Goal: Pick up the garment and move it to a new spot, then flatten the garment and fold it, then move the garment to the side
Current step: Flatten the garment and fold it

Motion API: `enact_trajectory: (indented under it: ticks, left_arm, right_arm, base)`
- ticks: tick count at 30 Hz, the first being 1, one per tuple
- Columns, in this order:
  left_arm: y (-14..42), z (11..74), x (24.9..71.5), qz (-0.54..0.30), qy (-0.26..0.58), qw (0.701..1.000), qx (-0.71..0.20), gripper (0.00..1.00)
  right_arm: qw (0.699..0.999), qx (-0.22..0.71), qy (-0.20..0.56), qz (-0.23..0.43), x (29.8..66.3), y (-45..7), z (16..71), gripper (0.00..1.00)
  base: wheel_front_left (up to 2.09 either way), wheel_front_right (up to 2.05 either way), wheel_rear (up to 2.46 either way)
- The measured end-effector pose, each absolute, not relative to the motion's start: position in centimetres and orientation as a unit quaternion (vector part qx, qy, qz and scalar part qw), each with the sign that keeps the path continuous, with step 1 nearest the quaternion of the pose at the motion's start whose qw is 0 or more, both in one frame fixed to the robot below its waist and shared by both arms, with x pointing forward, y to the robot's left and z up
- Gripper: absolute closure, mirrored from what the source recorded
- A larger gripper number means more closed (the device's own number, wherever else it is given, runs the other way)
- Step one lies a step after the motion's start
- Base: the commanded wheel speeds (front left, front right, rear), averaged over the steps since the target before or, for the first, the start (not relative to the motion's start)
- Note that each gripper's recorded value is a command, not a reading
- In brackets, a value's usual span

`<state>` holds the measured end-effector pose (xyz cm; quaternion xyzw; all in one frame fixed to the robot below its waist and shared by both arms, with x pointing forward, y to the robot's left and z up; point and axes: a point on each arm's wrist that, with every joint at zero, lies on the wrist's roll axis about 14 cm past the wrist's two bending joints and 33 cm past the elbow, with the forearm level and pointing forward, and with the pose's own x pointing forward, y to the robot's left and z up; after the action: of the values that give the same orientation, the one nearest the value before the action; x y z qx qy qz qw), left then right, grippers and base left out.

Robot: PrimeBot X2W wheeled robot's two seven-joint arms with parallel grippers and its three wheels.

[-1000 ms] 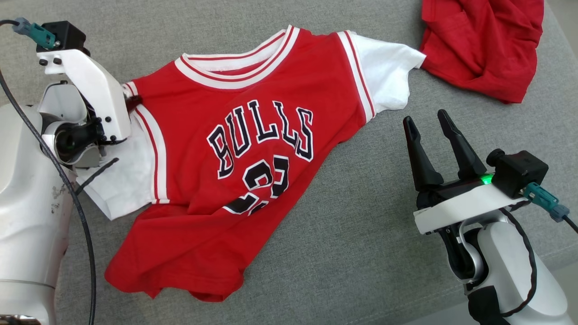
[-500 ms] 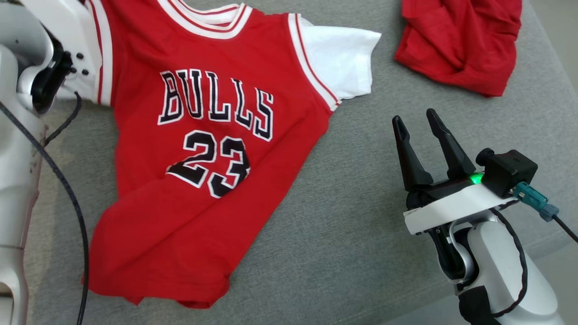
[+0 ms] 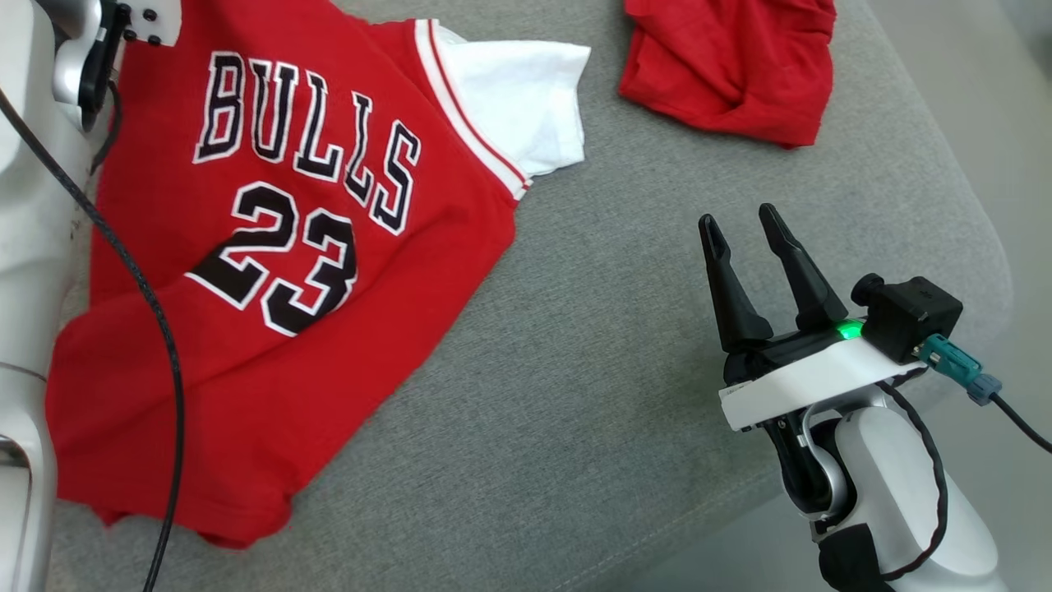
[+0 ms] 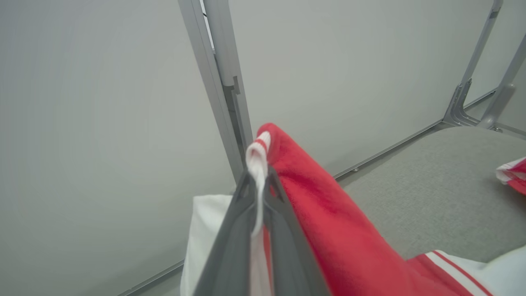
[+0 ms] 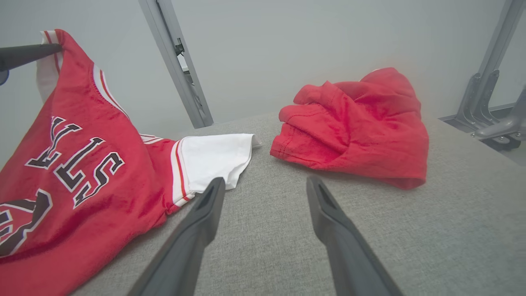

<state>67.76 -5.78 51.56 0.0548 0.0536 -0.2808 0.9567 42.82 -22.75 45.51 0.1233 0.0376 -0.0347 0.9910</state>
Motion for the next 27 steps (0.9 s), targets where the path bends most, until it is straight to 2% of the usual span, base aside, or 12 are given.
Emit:
enact_trajectory:
  ticks: [3,4,5,7,12,20,27]
  left_arm:
    - [-6.6,51.1,68.2,-0.280,0.055,0.957,0.053,1.00]
    - [-6.7,50.4,68.2,-0.279,0.065,0.957,0.055,0.57]
    - [-6.9,49.5,68.1,-0.279,0.077,0.955,0.056,0.00]
    - [-6.7,47.7,68.0,-0.277,0.105,0.953,0.058,0.00]
    - [-5.7,48.0,68.5,-0.269,0.098,0.956,0.058,0.00]
    - [-3.5,51.3,68.0,-0.256,0.043,0.966,0.022,0.00]
    - [1.3,52.0,64.7,-0.222,0.014,0.975,-0.023,0.00]
  right_arm:
    - [0.991,0.121,0.040,-0.045,42.5,-23.4,45.4,0.00]
    - [0.991,0.121,0.041,-0.047,42.4,-23.5,45.3,0.00]
    - [0.990,0.122,0.042,-0.049,42.4,-23.6,45.2,0.00]
    - [0.990,0.123,0.044,-0.052,42.4,-23.7,45.0,0.00]
    - [0.990,0.127,0.044,-0.046,42.8,-23.3,44.9,0.00]
    - [0.992,0.124,0.028,-0.021,43.8,-21.9,45.8,0.00]
    - [0.994,0.109,0.010,0.010,44.6,-20.9,47.1,0.00]
  base:
    - [0.00,0.00,0.00]
    - [0.00,0.00,0.00]
    - [0.00,0.00,0.00]
    - [0.00,0.00,0.00]
    - [0.00,0.00,0.00]
    - [0.00,0.00,0.00]
    - [0.00,0.00,0.00]
